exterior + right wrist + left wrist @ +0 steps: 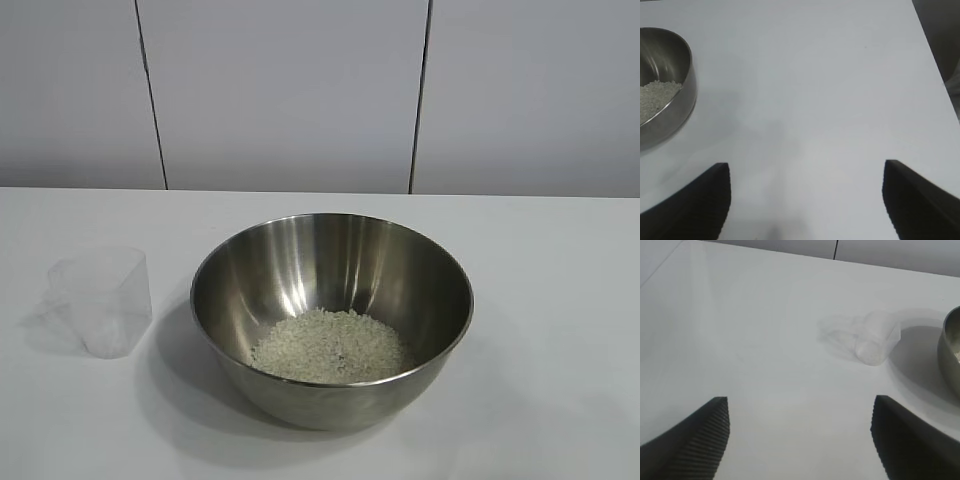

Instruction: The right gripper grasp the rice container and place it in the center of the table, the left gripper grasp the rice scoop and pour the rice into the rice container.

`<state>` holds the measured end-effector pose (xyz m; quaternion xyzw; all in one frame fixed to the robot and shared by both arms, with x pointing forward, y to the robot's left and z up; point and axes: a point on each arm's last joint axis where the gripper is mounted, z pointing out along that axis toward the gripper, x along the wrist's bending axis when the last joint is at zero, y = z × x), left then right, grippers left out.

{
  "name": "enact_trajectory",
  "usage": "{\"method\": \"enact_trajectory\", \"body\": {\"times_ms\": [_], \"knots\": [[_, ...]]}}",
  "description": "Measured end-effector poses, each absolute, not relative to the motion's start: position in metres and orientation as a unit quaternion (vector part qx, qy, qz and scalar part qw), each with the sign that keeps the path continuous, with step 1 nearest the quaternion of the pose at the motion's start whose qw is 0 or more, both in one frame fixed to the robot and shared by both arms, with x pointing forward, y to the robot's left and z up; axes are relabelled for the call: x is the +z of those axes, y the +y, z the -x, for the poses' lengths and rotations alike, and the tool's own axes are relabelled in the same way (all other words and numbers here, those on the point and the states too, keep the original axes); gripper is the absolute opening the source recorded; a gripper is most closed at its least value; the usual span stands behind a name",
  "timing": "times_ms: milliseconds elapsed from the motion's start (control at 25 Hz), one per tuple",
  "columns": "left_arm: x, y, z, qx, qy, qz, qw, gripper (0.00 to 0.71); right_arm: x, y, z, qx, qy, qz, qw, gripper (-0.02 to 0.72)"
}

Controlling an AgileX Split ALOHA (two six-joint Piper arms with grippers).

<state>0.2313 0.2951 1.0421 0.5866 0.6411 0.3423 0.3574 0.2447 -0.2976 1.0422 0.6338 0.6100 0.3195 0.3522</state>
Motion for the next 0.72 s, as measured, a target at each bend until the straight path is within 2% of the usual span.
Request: {"method": "enact_trajectory", "body": {"times_ms": [720], "knots": [[1.0421,0.2951,-0.2313,0.343,0.639,-0.589,0.356,0.566,1.0422,-0.2976,-0.2447,0.319,0.61,-0.634,0.352,0.568]]}}
